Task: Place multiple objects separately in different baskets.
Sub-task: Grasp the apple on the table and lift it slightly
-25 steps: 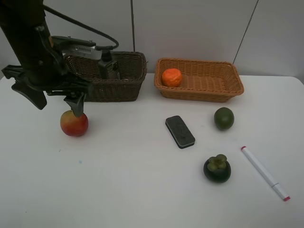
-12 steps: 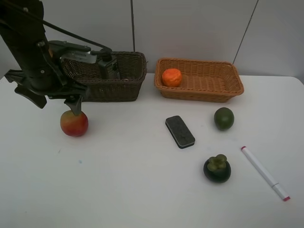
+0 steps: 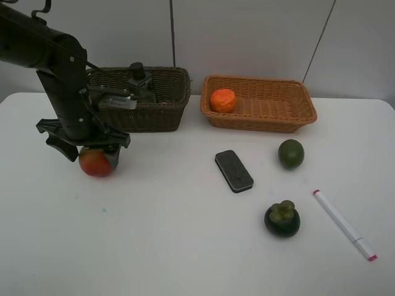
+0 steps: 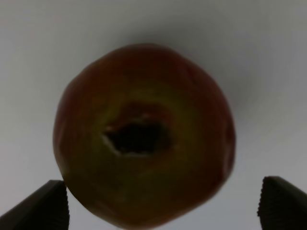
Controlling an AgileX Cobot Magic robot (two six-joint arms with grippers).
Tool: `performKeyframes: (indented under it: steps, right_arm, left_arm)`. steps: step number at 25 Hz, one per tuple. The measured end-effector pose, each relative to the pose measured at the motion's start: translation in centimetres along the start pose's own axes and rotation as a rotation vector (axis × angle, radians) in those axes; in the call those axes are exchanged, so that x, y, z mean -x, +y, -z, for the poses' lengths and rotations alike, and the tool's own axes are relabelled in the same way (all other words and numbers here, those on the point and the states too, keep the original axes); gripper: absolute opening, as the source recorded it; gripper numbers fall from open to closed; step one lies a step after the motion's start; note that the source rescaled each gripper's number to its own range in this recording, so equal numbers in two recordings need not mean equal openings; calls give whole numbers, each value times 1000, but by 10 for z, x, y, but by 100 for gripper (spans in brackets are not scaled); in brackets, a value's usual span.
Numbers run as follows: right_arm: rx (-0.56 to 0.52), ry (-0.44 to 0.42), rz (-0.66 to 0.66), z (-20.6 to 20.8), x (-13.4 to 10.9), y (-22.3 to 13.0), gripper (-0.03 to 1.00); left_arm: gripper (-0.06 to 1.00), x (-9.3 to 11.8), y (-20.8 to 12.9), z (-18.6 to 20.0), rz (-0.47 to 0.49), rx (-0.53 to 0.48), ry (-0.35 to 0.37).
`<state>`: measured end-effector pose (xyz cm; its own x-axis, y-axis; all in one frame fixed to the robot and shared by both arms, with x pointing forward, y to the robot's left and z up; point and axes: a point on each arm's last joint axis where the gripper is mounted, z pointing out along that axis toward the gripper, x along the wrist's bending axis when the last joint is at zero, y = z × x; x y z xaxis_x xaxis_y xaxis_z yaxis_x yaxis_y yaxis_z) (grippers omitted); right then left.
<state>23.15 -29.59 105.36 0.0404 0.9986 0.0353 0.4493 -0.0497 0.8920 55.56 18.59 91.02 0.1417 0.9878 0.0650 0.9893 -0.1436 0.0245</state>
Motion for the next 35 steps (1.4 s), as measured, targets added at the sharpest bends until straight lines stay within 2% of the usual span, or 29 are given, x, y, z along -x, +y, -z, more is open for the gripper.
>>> performKeyframes:
  steps: [10, 16, 19, 28, 30, 32, 35]
  right_arm:
    - [0, 0, 0, 0, 0, 0, 99]
    - [0, 0, 0, 0, 0, 0, 99]
    - [0, 0, 0, 0, 0, 0, 99]
    - [0, 0, 0, 0, 0, 0, 99]
    - [0, 0, 0, 0, 0, 0, 99]
    - [0, 0, 0, 0, 0, 0, 99]
    - [0, 0, 0, 0, 0, 0, 99]
  left_arm:
    - [96, -6, 3, -9, 18, -1, -1]
    - [96, -4, 5, -37, 16, -48, 6]
    - [96, -2, 7, -49, 13, -49, 3]
    - [96, -1, 12, -50, 30, -18, -3]
    - [93, -1, 12, -50, 30, -20, -3]
    - [76, -1, 12, -50, 30, -23, -2]
    - [76, -2, 11, -50, 30, -32, 1]
